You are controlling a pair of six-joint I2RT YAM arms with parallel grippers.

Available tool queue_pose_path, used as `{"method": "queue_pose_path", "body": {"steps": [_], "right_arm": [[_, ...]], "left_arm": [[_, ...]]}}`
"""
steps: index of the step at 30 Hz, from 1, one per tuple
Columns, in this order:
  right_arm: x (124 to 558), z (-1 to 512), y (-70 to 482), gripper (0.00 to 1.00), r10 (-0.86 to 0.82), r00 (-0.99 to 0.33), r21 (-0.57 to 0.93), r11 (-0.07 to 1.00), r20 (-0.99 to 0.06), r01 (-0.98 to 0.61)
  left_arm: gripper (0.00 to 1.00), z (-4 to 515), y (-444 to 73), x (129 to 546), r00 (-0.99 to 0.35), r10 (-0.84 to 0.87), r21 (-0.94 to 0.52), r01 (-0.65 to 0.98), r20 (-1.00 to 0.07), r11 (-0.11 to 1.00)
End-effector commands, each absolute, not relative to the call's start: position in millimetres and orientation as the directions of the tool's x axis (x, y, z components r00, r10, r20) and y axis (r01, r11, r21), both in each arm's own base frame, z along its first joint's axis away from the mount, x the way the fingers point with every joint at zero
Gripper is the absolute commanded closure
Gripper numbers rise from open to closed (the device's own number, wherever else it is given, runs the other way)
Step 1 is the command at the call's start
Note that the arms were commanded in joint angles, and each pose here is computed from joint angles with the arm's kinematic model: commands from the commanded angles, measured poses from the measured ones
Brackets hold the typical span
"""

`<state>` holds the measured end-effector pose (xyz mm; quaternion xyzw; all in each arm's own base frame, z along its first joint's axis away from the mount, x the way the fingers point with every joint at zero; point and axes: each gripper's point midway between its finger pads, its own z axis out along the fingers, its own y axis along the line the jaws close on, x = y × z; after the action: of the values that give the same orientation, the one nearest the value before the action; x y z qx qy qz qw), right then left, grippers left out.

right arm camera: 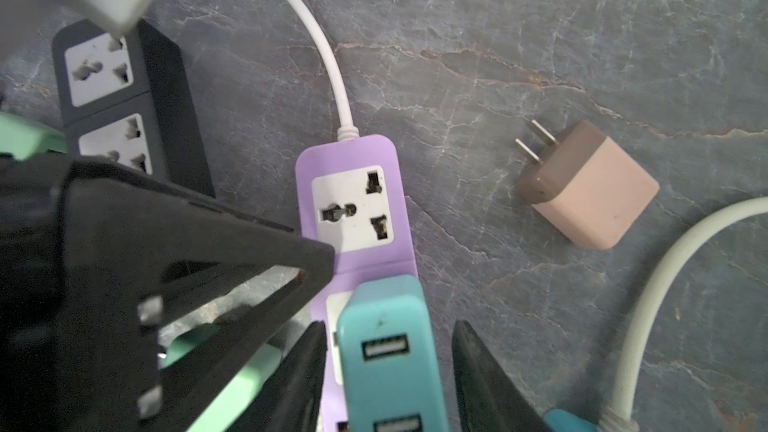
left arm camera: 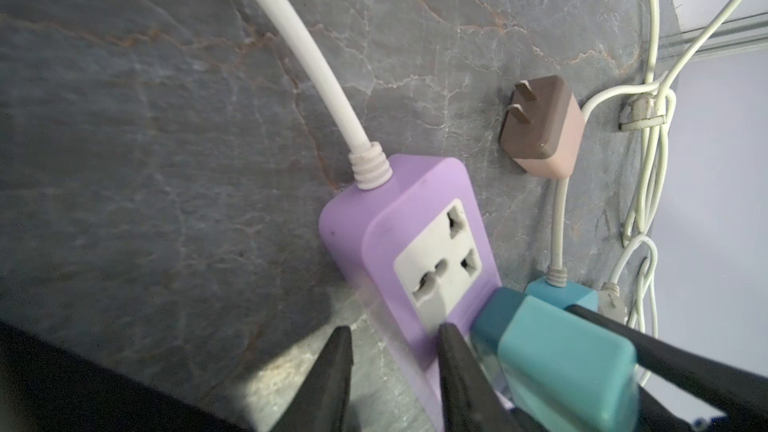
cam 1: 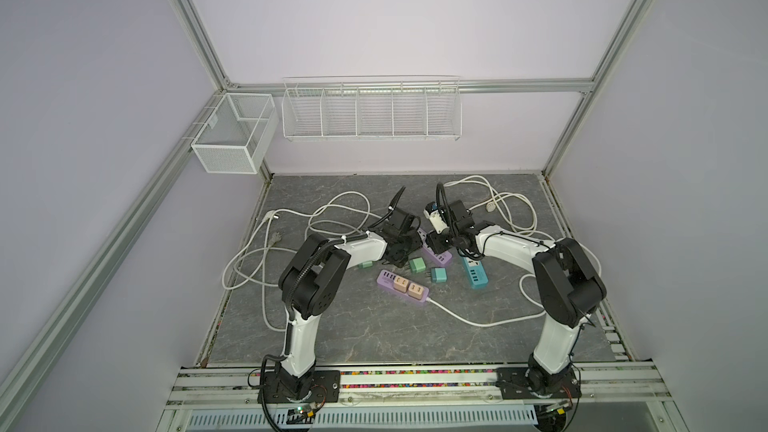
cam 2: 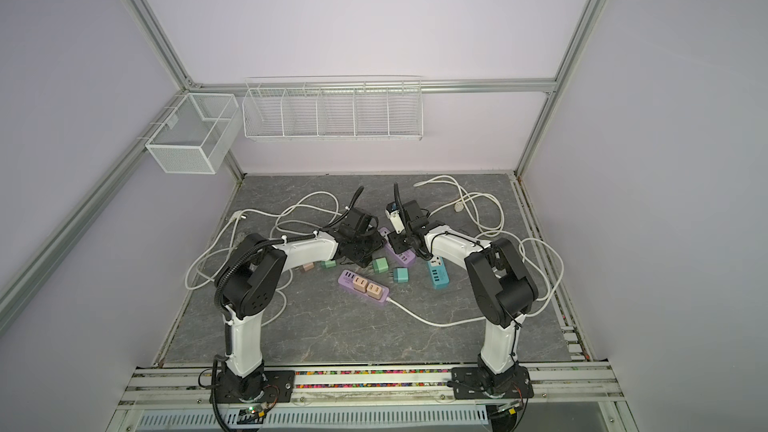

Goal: Pull the plug off the socket
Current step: 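Close the right gripper on the teal adapter plugged into the purple strip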

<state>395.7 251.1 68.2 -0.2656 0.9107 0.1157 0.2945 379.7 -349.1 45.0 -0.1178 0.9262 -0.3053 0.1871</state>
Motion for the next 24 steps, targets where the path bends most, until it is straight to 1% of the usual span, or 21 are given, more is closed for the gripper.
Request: {"method": "queue_pose_path", "body": {"steps": [1, 12, 15, 19, 24], "right_arm": [[396.9, 67.3, 251.5, 0.51, -0.449, -0.67, 0.021, 0.822, -0.591, -0.569], [396.1, 61.8, 248.9, 0.57, -0.474, -0.666, 0.001, 0.814, -0.577, -0.58], [393.6, 66.3, 255.6, 0.59, -0.493, -0.637, 0.014, 0.784, -0.593, -0.62], [393.4, 70.6, 256.3, 0.61, -0.499, -0.623, 0.007, 0.777, -0.603, -0.629], [395.1, 67.4, 253.2, 0.64, -0.509, -0.613, -0.009, 0.774, -0.604, -0.633]], "left_arm": [[0.65, 27.1, -335.5, 369.6, -0.906, -0.334, -0.552, -0.145, -0.259, 0.821], [0.66, 20.6, -330.1, 359.8, -0.911, -0.33, -0.525, -0.159, -0.249, 0.836], [0.66, 17.3, -328.5, 357.2, -0.914, -0.323, -0.513, -0.161, -0.244, 0.843], [0.68, 12.6, -326.8, 352.1, -0.918, -0.324, -0.499, -0.176, -0.228, 0.849], [0.68, 10.4, -328.3, 350.5, -0.919, -0.32, -0.496, -0.172, -0.23, 0.851]]}}
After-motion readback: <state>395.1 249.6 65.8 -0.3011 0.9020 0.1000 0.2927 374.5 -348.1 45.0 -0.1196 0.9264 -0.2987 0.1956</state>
